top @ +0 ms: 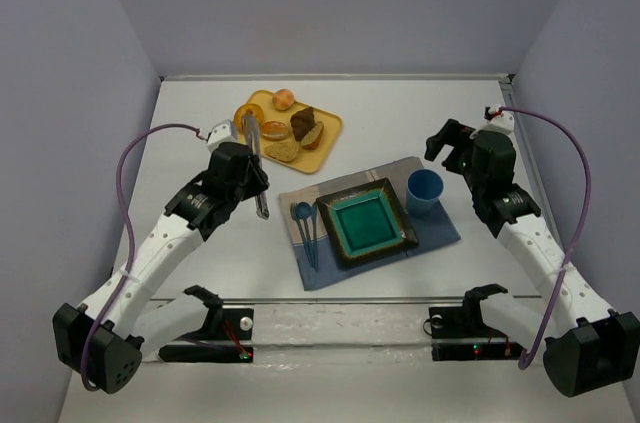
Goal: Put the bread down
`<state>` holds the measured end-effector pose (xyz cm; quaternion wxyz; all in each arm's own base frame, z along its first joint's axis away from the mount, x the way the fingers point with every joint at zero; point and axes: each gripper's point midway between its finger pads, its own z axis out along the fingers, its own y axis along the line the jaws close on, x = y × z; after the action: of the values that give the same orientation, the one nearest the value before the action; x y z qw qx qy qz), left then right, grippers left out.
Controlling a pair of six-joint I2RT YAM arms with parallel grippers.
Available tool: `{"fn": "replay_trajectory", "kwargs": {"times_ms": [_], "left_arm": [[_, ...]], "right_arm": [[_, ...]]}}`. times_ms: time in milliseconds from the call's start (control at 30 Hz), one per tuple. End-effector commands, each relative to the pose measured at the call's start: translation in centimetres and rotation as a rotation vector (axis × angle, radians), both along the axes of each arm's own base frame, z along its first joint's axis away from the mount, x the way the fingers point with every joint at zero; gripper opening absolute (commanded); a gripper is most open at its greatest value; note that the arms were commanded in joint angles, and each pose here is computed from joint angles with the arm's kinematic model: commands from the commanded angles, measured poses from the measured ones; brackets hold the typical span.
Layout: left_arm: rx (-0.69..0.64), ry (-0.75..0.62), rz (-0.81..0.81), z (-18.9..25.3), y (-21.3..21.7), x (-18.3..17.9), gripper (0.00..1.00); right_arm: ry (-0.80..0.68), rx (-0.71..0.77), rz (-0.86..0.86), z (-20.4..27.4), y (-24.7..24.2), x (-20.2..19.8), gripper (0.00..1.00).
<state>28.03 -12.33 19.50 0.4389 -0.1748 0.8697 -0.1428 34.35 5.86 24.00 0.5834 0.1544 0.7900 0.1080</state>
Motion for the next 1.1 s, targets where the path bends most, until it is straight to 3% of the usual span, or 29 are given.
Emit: {"fn": "replay_trajectory", "kwargs": {"times_ms": [0, 367, 700, 1067], "left_arm": [[-0.015, -0.022, -0.163, 1.7, -2.8, 0.0, 0.41], [0.016, -0.049, -0.238, 3.9, -5.9, 1.3, 0.42], [0.301, -0.06, -0.372, 2.7, -7.9, 3.5, 0.45], [0.506, -0.015, -0.43, 0.3, -9.4, 7.8, 0.46]], "right_arm": [[-0.048, 0.008, 0.002, 1.4, -0.1, 0.1, 1.0], [-0.047, 0.005, 0.004, 1.4, 0.0, 0.1, 1.0], [-0.04, 0.003, 0.007, 1.2, 0.1, 0.3, 1.0], [-0.026, -0.001, -0.007, 0.8, -0.1, 0.5, 1.0]]}}
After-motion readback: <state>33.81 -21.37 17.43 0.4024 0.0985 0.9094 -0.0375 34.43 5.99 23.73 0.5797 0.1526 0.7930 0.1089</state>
